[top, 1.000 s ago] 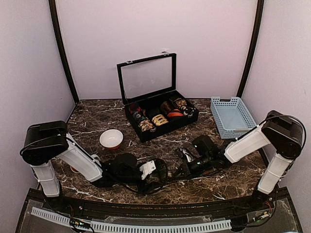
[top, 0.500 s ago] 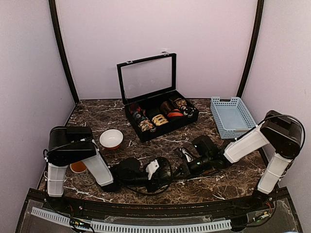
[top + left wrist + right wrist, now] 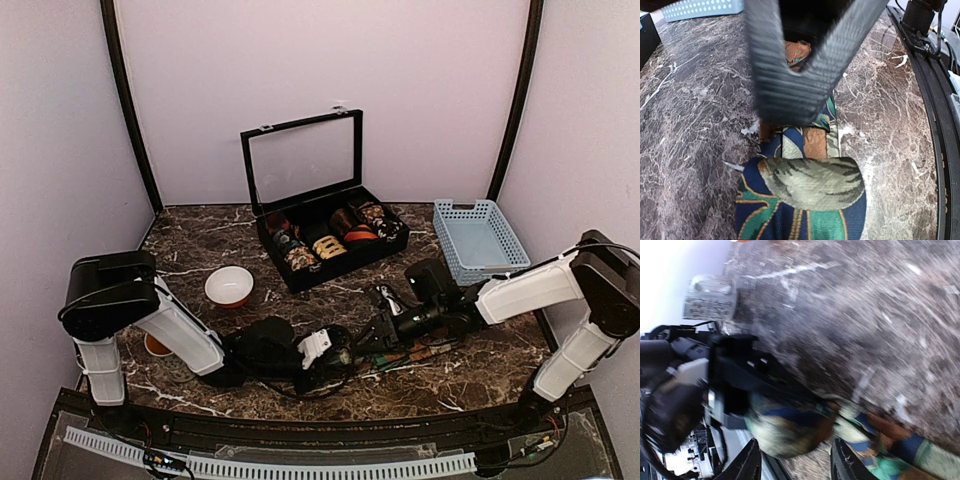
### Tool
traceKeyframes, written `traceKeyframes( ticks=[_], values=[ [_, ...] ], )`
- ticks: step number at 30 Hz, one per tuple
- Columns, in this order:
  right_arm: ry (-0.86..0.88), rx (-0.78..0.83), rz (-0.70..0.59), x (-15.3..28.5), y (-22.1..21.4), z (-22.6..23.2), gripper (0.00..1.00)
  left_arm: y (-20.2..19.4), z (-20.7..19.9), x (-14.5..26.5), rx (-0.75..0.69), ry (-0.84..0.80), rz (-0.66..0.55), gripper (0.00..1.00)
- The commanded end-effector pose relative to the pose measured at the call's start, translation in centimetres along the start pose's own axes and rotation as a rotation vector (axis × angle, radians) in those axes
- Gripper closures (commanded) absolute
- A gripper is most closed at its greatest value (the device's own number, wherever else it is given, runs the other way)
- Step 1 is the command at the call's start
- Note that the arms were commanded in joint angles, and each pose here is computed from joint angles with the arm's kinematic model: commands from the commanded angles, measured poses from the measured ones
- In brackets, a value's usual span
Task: Roll the ties
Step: Roll the tie at the center of the board.
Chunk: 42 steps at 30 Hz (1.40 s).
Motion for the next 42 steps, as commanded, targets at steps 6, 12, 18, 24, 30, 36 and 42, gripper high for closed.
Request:
traceKeyframes(
  ticks=[6, 12, 18, 24, 30, 36, 42],
  values=[
    [0.071, 0.017, 0.065, -2.7, 0.8, 1.8, 0.52, -3.7, 0.9, 0.1, -0.039, 0.088, 0.267, 0.80],
    [0.041, 0.000, 0.106, -3.3, -0.5, 1.0, 0.57, -3.6, 1.0, 0.1, -0.041, 0.102, 0.272, 0.80],
    [0.003, -0.004, 0.114, -2.6, -1.2, 0.8, 0.50, -3.6, 1.0, 0.0, -0.043, 0.101, 0.273, 0.80],
    [-0.004, -0.018, 0.089, -1.8, -0.8, 1.3, 0.40, -3.7, 1.0, 0.1, -0.043, 0.098, 0.278, 0.80],
    [0.000, -0.023, 0.070, -2.0, -0.4, 1.3, 0.48, -3.5, 1.0, 0.0, -0.046, 0.094, 0.274, 0.80],
    [0.018, -0.048, 0.057, -2.7, 0.0, 1.1, 0.57, -3.7, 0.9, 0.0, -0.045, 0.085, 0.278, 0.80],
    [0.029, -0.055, 0.058, -2.9, -0.2, 1.0, 0.88, -3.6, 0.9, 0.0, -0.044, 0.086, 0.279, 0.80]
  ],
)
Point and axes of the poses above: each gripper's point midway between its finger pads, its own x axis back along the fingers, its own z axis along the line the jaws close on, y = z × x, the point moved 8 cm from there along x, back along the fingers, and after that the axes turned 14 degrees about x, right-handed, at the moved point
